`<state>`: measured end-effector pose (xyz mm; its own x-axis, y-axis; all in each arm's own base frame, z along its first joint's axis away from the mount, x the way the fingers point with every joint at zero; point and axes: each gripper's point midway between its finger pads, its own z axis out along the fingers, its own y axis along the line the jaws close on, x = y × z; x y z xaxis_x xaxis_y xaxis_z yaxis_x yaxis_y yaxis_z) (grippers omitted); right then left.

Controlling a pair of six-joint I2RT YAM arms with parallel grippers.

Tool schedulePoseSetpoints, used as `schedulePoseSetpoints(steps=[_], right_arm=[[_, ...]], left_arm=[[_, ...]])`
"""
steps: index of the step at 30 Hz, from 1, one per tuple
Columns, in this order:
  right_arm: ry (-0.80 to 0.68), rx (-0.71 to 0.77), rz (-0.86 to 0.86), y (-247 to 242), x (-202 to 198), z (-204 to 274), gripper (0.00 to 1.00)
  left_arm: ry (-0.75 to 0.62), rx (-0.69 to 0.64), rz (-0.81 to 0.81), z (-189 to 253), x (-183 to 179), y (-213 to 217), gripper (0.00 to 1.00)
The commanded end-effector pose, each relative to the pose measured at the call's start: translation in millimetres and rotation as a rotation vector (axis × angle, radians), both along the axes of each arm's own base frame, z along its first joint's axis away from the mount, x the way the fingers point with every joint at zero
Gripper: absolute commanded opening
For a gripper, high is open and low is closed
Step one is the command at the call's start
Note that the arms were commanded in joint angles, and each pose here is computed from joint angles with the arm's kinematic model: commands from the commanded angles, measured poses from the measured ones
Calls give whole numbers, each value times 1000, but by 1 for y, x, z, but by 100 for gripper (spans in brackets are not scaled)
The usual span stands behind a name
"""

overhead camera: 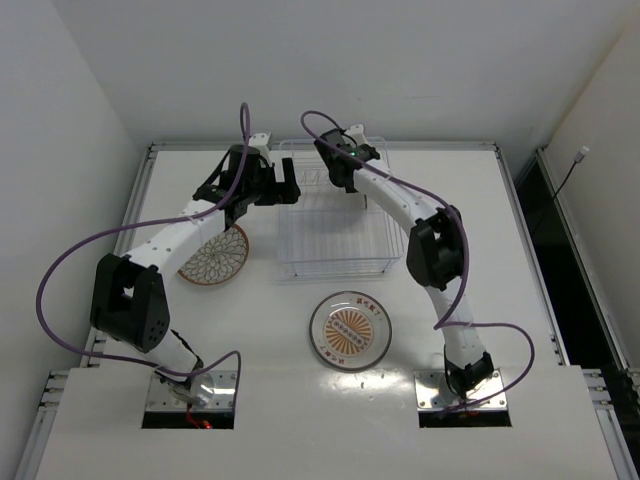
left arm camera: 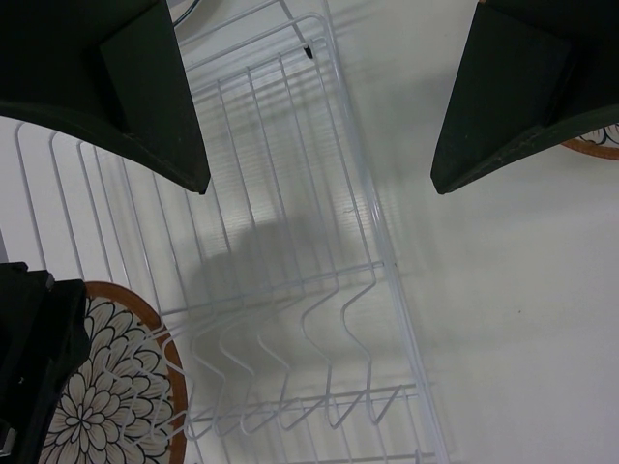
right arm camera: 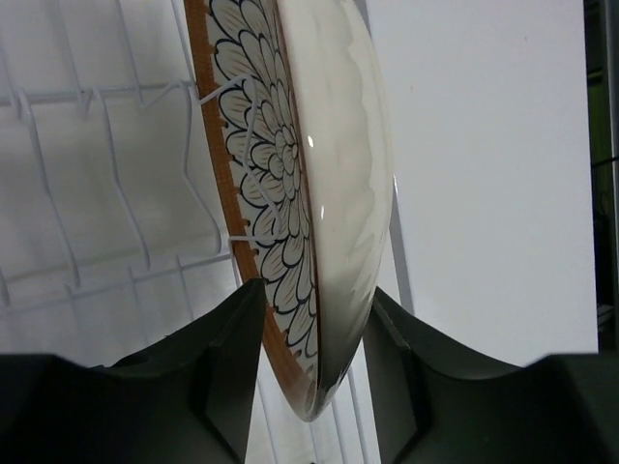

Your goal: Load the plates into the dish rack

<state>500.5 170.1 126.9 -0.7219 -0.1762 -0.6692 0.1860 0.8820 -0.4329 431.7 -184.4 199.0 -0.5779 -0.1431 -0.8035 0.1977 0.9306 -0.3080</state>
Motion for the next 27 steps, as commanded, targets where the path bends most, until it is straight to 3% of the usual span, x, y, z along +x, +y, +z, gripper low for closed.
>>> schedulePoseSetpoints(steps=[1,8,13,27], right_arm=[[-51,117,6,5,-1,34,42],[-120,151,-3,-8,-3,77,46],[-162,169,-16,-18,-1,100,60],[-171,169,-15,-49,-30,119,60]], left_arm=[[-54,-21,-1,20,10,-5,99],[-54,-21,-1,20,10,-5,99],[-54,-21,-1,20,10,-5,99],[-54,-21,-1,20,10,-5,99]])
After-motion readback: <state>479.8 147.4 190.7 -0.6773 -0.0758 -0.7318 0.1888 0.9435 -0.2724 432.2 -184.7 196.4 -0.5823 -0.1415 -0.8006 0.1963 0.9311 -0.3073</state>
